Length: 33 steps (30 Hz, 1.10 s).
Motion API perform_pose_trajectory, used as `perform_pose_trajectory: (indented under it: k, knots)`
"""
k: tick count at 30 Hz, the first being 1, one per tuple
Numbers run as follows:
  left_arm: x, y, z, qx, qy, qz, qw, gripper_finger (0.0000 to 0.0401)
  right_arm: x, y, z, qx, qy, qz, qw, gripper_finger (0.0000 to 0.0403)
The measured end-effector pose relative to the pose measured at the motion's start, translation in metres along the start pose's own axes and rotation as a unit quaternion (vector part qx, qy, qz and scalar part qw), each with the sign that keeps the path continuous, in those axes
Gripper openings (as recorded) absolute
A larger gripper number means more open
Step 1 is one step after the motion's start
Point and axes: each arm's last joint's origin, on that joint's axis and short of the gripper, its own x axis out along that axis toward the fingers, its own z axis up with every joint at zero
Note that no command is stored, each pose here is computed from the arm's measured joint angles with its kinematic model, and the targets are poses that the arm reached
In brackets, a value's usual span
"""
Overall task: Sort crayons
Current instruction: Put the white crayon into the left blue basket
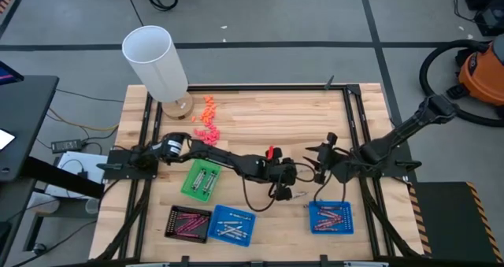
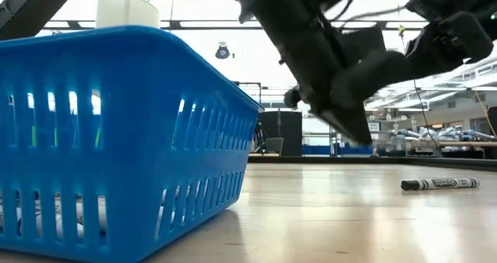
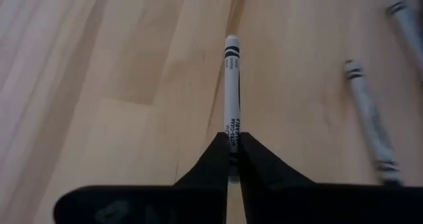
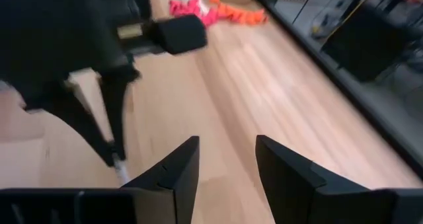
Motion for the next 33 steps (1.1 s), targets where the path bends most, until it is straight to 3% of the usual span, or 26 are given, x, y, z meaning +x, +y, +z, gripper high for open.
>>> perform_pose_trajectory:
  k: [12,33]
  knots:
    - [-0.055,-0.006,0.003,-0.032,0.056,-0.003,0.998,0.0013,-0.014,0.006,-0.001,-0.018,-0.040,-0.019,0.999,0.0159]
    - [-0.140,-0.054,-0.024,-0.044,0.135,-0.017,0.990,0.0014,-0.014,0.008,0.000,-0.009,-0.043,-0.009,0.999,0.0159]
